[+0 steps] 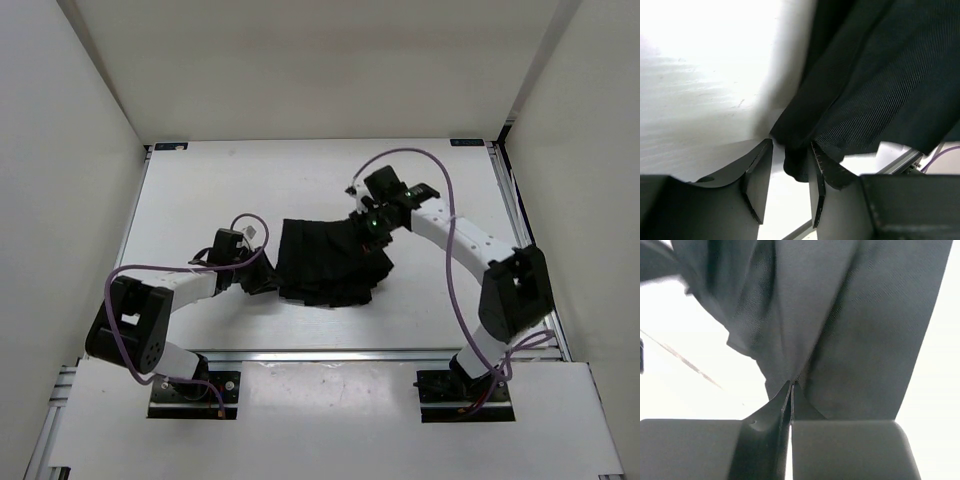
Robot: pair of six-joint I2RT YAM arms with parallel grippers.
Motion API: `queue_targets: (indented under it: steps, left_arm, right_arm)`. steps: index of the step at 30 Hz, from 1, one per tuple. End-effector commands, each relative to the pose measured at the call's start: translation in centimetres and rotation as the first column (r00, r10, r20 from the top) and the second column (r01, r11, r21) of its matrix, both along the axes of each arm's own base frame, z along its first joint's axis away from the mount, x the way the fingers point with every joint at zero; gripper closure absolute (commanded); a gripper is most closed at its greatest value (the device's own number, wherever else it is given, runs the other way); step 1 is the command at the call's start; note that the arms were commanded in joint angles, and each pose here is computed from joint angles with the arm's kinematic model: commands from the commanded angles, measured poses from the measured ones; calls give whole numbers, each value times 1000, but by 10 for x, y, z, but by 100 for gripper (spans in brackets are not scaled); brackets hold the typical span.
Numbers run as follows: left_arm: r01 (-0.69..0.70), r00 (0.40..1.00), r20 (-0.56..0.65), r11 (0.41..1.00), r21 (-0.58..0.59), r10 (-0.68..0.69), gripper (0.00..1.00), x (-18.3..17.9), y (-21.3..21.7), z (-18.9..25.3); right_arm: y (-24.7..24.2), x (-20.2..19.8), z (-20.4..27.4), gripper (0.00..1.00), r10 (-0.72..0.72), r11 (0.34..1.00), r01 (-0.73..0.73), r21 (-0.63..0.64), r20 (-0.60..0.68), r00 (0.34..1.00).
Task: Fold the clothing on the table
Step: Fold the skirt
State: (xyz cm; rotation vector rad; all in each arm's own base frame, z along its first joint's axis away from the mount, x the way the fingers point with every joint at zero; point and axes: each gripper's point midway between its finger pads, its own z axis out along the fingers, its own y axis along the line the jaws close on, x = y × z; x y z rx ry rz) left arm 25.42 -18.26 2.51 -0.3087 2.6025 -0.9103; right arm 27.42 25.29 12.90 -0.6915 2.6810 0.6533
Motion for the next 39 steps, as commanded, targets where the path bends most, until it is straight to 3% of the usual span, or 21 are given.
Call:
queue_targets:
  steps: [1,10,12,14,19,24,28,34,39]
  left_arm:
    - [2,999,41,1000,-28,-1,56,1,-1,11]
    - [-7,1000,26,1000,-27,8,59,-5,4,6]
    - [-20,999,24,999,-35,20,60,-2,7,10]
    - [-24,998,50,999,-47,26,60,6,9,20]
    - [20,991,137,990,-139,-1,61,31,-2,69]
    - [192,956,267,950,-246,-124,72,40,-45,138]
    - [289,933,307,899,-330,-187,100,33,-83,158]
    - [280,957,167,899,-337,-236,100,13,-119,92]
    - [166,986,14,965,-204,-167,100,5,-101,18]
  right_arm:
    - [-32,-64,-47,100,24,992,-47,-114,-199,980]
    - [-43,-122,-103,98,128,970,-203,-134,-430,894]
    - [-41,-126,-108,76,133,970,-212,-121,-465,875]
    - [-35,-121,-94,73,148,975,-206,-84,-447,882]
    - [-27,-77,-12,56,96,995,-101,-12,-238,967]
    - [-35,-56,23,55,2,995,15,94,-179,984]
    - [-37,-50,7,63,-70,990,92,108,-197,978]
    - [-27,-47,-40,87,-110,961,186,203,-336,935]
    - [-28,-42,-77,94,-168,938,281,204,-442,881]
